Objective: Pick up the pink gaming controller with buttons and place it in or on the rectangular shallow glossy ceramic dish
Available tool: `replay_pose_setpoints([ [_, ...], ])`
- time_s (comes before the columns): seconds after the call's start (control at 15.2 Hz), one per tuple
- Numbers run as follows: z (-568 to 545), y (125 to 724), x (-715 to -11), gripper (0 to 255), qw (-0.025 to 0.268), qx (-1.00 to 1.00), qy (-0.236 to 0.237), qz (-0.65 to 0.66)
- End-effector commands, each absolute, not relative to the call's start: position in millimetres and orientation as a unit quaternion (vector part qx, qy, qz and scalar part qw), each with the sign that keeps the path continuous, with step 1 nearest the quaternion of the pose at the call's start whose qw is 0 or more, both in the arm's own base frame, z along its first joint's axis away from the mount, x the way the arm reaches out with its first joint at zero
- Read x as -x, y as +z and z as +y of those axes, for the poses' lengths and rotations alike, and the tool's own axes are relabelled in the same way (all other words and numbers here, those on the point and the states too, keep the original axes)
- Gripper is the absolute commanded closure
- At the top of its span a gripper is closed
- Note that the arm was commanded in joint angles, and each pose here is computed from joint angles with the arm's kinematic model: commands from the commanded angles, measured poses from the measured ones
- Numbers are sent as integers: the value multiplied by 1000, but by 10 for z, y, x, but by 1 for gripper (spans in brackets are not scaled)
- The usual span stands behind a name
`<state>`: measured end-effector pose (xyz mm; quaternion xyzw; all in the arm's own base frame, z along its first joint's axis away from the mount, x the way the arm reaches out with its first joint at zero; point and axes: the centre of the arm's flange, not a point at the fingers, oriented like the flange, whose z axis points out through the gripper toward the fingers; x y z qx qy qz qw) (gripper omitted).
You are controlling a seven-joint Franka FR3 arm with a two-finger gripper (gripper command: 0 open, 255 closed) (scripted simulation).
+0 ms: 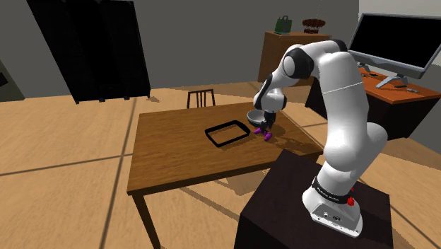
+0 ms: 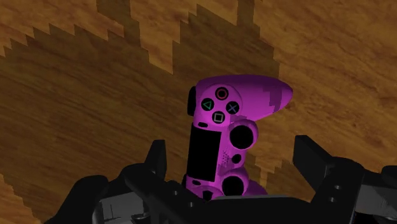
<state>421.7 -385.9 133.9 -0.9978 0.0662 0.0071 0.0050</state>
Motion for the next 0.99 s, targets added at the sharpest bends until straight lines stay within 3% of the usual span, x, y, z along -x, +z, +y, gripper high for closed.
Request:
replay_pose_setpoints([
  [0.0,-3858,1221,-4215,0,5,998,7,66],
  [0.59,-3857,1138,-4214,0,5,998,7,66],
  [0.66,-3857,1138,-4213,255,5,998,7,66],
  [0.92,-3857,1138,-4213,255,5,998,7,66],
])
